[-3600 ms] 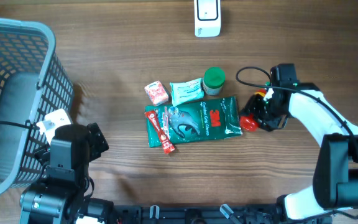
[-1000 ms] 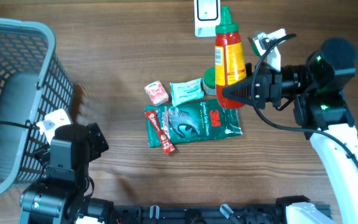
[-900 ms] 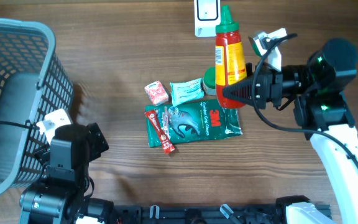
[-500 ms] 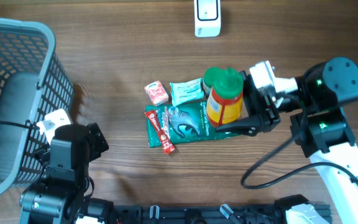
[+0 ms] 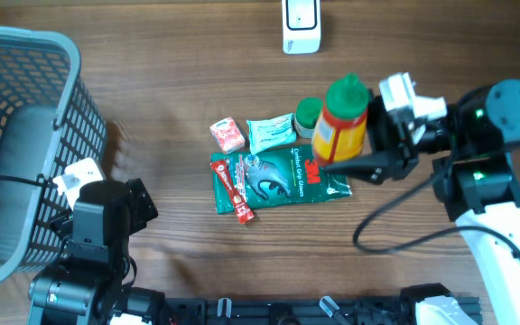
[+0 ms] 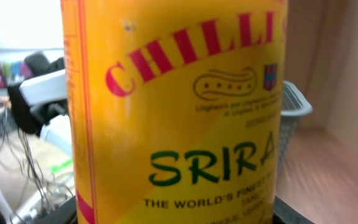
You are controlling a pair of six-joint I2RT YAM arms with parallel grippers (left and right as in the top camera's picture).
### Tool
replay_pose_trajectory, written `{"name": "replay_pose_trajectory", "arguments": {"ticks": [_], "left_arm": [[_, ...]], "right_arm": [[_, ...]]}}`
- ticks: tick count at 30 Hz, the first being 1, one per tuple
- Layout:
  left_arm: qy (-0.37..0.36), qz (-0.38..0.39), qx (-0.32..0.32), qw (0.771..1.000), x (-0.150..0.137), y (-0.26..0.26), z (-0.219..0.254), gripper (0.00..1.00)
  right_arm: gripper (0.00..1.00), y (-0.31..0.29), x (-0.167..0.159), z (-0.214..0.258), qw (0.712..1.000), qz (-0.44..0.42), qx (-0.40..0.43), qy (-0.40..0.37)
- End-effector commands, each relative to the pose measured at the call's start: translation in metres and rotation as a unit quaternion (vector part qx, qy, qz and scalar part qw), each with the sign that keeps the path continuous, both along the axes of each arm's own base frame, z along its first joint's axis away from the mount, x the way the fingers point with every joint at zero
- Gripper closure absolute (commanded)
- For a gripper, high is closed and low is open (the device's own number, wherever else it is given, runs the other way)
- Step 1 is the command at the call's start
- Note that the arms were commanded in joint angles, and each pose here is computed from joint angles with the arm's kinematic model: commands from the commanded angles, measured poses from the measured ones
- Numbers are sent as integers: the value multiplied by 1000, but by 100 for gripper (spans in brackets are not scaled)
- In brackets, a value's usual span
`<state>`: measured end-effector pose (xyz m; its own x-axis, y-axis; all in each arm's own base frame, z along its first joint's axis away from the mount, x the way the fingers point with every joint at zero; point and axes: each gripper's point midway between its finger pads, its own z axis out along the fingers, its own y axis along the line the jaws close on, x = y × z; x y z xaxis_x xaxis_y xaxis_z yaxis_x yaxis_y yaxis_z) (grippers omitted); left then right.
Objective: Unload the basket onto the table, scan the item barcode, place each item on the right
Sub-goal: 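Lift the sriracha bottle upright and carry it toward the scanner, then hold the bottle at the scanner, then move it off to the right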
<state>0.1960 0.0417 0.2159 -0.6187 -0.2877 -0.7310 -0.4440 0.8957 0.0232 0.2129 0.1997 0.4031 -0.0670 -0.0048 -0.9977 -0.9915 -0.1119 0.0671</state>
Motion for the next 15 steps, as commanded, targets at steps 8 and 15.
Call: {"name": "replay_pose_trajectory", "arguments": {"ticks": [8, 15], "left_arm": [[-7, 1, 8, 1000, 1, 3, 7, 0], [-7, 1, 8, 1000, 1, 3, 7, 0]], "right_arm": [[54, -46, 177, -113, 904, -284, -4, 321], [56, -20, 265, -172, 857, -411, -19, 310]]}}
